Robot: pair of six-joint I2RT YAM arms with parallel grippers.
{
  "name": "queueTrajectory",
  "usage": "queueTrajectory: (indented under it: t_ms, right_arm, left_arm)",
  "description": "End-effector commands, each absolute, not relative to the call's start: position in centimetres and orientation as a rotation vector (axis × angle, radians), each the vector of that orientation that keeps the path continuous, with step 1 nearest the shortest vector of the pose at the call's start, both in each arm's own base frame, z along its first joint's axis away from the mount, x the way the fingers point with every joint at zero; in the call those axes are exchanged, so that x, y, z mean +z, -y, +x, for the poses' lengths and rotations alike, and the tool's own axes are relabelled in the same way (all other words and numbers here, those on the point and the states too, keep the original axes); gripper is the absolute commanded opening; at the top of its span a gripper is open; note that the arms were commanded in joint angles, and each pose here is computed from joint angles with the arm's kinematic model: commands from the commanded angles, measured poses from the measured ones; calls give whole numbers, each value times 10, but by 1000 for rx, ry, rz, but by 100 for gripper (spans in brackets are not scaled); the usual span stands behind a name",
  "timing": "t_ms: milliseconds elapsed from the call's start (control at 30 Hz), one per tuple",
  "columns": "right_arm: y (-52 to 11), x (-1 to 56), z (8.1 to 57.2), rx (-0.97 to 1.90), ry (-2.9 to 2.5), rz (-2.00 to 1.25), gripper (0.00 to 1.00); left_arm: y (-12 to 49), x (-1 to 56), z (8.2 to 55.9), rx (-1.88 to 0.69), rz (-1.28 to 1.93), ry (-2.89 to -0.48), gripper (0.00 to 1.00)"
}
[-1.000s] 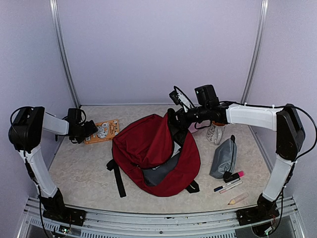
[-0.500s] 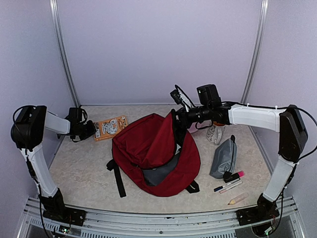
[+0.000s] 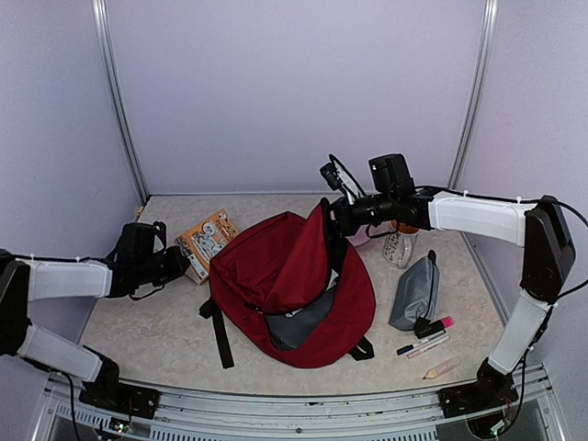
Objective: Pack the student bag
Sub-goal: Move the book to the center of the board, then place the largest pocket of the student bag.
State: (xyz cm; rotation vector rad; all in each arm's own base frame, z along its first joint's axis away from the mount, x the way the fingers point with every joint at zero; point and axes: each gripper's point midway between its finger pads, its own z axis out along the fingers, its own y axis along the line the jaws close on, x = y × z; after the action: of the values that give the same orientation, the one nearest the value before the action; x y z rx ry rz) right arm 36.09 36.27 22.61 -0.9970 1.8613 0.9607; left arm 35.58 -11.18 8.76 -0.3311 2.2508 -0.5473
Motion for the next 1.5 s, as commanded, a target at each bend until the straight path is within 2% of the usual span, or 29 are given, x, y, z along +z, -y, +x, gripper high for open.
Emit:
queueTrajectory:
  t_ms: [0,200,333,367,500,567,700,767,867,967,1067,1233,1333,1467]
  right_arm:
    - [-330,268,394,861,-1858,-835,0]
    - [-303,300,408,835,-1833,-759,0]
    - [-304,295,406,850,-1856,-765,0]
    - [-303,291,407,848,-1872,-759,0]
    - [-296,279,410,804,-1929,-723,0]
    - [-291,274,412,769,-1965,-701,4]
    - [-285,262,409,748,-2047,-667,26]
    - [-280,258,406,731,-2093,-634,33]
    - [-267,256,402,621,-2166,-581,45]
    - [-250,267,394,520,-2187,-535,57]
    - [-235,282,379,462,-2190,-494,60]
    - [-233,302,343,313,-2184,-433,62]
    - [-289,307,309,380,-2130,-498,62]
    - [-429,279,236,888,-2064,-790,60]
  left_arm:
    - [117,83,309,-531,-414,-2234,0]
    - [126,74,256,-563,-398,-2282,0]
    - [152,68,226,-604,-305,-2358,0]
    - [156,67,221,-599,-285,-2377,3]
    - [167,82,217,-512,-204,-2402,58]
    - [167,100,223,-456,-185,-2399,78]
    - [167,146,246,-392,-136,-2295,96]
    - [159,153,265,-412,-130,-2259,98]
    - [144,142,292,-545,-141,-2295,90]
    - [127,115,313,-479,-159,-2356,91]
    - [125,90,324,-457,-154,-2408,98]
    - [117,52,334,-502,-235,-2458,98]
    - [120,38,331,-525,-245,-2482,95]
    - [125,24,318,-563,-277,-2491,92]
